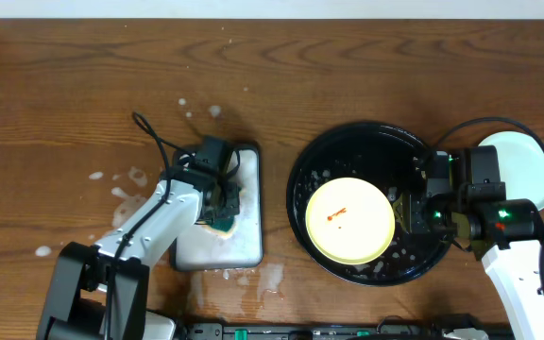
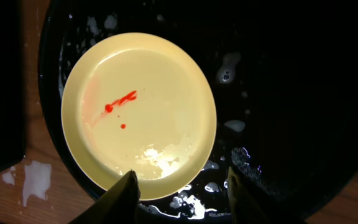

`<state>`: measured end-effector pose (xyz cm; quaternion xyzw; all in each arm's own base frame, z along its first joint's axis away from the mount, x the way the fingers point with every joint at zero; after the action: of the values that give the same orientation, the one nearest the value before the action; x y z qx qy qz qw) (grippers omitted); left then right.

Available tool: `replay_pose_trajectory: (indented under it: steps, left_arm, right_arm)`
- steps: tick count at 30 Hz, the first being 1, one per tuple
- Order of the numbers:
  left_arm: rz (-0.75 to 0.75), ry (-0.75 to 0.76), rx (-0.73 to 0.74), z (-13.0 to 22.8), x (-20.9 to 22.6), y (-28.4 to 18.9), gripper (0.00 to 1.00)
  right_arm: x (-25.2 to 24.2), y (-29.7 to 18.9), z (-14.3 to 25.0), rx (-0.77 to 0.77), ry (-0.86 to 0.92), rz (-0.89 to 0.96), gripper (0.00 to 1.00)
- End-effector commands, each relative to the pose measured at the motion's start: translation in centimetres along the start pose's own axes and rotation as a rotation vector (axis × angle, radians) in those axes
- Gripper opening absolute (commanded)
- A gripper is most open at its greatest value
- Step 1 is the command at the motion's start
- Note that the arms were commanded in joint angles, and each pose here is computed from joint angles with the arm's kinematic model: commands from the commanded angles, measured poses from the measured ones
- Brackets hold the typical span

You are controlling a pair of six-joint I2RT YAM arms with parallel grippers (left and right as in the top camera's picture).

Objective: Clean dirty plates on tray and stack at the side
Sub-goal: 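Grasp the green sponge with the left gripper and lift it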

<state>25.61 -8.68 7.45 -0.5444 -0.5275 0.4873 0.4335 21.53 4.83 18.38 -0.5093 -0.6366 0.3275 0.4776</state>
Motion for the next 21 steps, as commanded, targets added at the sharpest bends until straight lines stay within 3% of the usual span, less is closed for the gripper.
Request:
replay_pose_trajectory:
  steps: [1,4,10,13,14,16,21]
  left_arm:
    - [0.000,0.011,-0.033,-0.8,-0.2,-2.1,0.26]
    - [0.009,0.011,-0.060,-0.9,-0.3,-3.0,0.50]
    - [-0.002,0.011,-0.029,0.1,0.1,-1.0,0.56]
    - [-0.008,0.010,-0.012,0.8,0.4,0.8,0.45]
    - [-0.010,0.010,-0.007,1.0,0.5,1.4,0.37]
    - [-0.016,0.010,0.010,1.2,0.6,1.9,0.11]
    - [-0.015,0.010,0.006,0.4,0.3,0.5,0.07]
  right_arm:
    - [0.5,-0.3,-0.2,-0.007,-0.014,-0.017,0.43]
    - [0.5,-0.3,-0.2,-0.007,-0.014,-0.017,0.43]
    - [0.5,-0.2,-0.2,-0.006,-0.013,-0.016,0.45]
    - [0.4,-0.1,-0.2,0.002,0.007,-0.014,0.45]
    - [0.4,0.1,-0.2,0.008,0.009,-0.013,0.45]
    - [0.1,0.6,-0.4,0.020,0.012,0.001,0.46]
    - [-0.5,2.5,-0.9,0.065,0.042,0.030,0.46]
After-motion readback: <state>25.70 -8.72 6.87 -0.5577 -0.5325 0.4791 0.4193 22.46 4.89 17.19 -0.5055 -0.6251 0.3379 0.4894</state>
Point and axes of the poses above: each gripper's point midway between its finger pads, its own y axis out along the fingers, its own x axis along the line the jaws close on, z = x × y, the point moved 6 cm from there along -y, back along the fingers, and after that the axes turned 4 degrees about y, right-handed, at the moved point
